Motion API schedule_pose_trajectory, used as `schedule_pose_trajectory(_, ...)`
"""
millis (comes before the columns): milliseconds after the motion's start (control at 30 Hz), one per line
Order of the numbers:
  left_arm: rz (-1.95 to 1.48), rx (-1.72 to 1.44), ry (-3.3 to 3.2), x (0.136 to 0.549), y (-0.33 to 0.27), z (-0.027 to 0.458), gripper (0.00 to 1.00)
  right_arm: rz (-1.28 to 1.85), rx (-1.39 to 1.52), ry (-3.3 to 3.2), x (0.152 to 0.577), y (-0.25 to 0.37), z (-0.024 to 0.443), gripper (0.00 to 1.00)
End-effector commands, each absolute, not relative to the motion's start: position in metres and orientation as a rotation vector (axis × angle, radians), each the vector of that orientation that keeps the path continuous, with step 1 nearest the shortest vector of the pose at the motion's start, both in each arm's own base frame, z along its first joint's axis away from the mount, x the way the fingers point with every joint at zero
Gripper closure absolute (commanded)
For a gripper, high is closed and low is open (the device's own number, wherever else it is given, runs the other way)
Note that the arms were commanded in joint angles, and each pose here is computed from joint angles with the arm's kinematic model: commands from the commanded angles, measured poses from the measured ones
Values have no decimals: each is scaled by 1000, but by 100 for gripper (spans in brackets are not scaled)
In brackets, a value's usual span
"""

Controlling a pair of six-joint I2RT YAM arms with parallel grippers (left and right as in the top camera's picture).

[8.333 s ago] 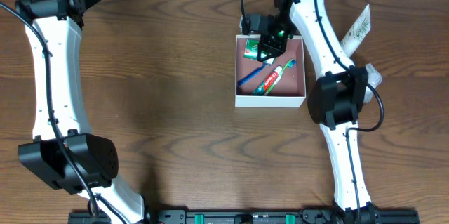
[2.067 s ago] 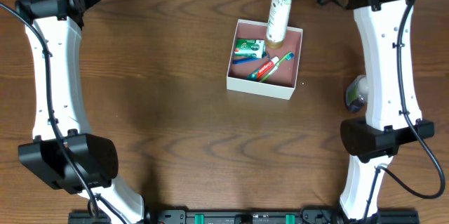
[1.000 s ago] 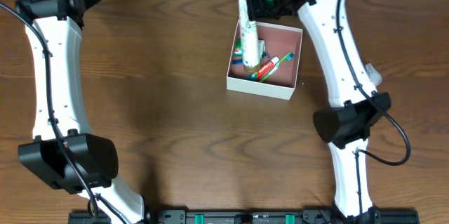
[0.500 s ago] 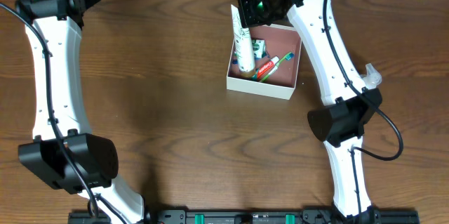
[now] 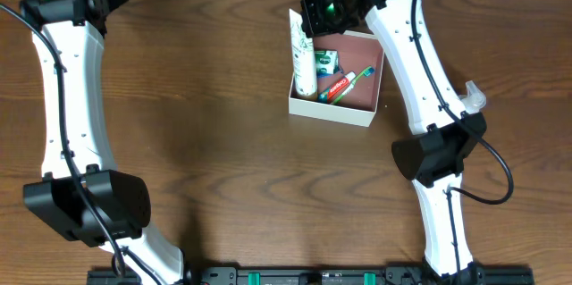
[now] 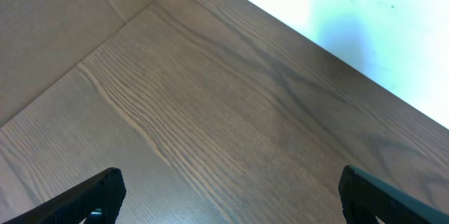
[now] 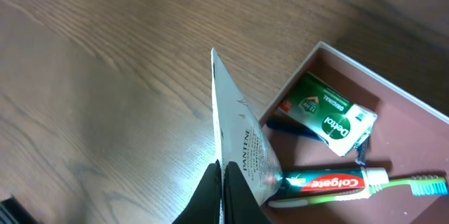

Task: Pack container
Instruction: 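Set the lotion tube along the box's left side and release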

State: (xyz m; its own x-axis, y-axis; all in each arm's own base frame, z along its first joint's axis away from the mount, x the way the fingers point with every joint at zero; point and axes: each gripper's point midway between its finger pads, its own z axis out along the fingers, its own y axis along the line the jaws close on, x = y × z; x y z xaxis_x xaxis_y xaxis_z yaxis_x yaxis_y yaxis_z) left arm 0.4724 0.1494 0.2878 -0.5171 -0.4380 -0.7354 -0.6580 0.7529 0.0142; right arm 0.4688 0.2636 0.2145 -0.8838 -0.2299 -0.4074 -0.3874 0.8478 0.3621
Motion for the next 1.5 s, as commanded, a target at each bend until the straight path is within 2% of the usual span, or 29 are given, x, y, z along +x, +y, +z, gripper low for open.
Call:
schedule_pose_trajectory(0, 400, -820, 2196, 470, 153, 288, 2, 672, -586, 2614, 462, 276, 226, 99)
schedule_pose_trajectory(167, 400, -820, 2197, 470, 153, 288, 2, 659, -628, 2623, 460, 275, 217, 99)
schedule_pose_trajectory(567, 400, -820, 2197, 470, 153, 288, 2, 642, -665, 2733, 454, 273, 164, 99)
schedule_pose_trajectory(1067, 400, -820, 2196, 470, 153, 288, 2, 592, -667, 2794, 443, 261, 161, 96)
schedule_pose_trajectory(1333, 400, -820, 2196, 470, 153, 288, 2, 521, -643, 2831, 428, 240, 181, 91)
schedule_pose_trajectory(1467, 400, -820, 2196, 470, 153, 288, 2, 526, -638, 2787, 427, 238, 199, 82)
